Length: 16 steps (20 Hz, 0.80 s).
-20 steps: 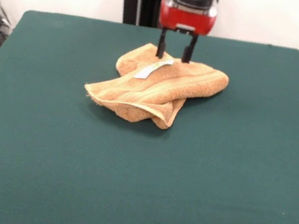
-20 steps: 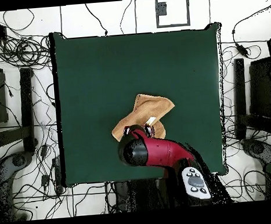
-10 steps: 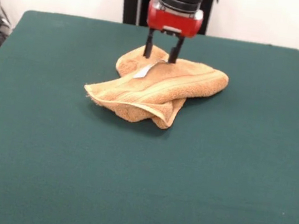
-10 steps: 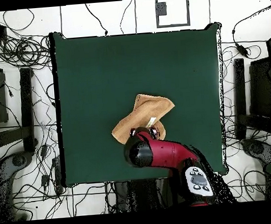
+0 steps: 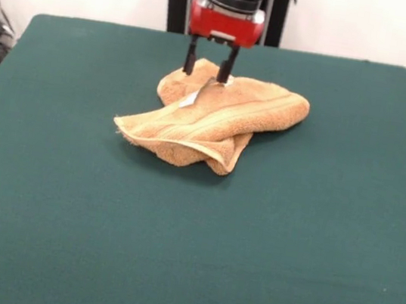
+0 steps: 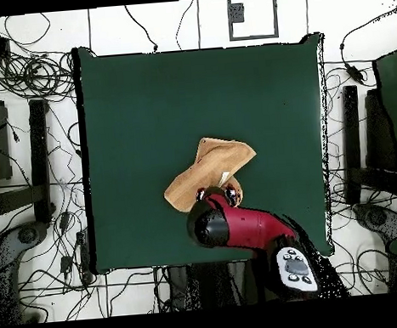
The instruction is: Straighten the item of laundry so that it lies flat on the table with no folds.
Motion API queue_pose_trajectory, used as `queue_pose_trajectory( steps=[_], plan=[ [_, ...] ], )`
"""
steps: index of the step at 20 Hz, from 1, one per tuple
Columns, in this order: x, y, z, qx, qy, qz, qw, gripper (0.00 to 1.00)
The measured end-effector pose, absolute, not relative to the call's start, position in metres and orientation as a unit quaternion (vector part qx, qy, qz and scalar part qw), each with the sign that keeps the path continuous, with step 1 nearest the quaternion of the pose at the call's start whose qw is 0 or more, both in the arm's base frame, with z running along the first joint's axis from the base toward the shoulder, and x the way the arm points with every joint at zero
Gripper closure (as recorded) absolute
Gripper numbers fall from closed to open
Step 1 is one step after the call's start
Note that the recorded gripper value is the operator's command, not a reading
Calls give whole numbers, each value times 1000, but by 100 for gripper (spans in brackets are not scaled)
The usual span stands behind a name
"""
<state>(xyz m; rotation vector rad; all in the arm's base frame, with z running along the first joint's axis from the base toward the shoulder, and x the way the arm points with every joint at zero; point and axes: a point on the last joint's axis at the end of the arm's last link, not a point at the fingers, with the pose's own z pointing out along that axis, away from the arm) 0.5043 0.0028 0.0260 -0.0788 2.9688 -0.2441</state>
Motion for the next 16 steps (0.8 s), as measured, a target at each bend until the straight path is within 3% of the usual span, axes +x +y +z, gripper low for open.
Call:
queue_pose_trajectory(
  steps=[9, 16],
  plan=[
    [521, -21, 29, -8, 980, -95, 175, 0],
    [514, -20, 16, -9, 978, -95, 186, 0]
  ],
)
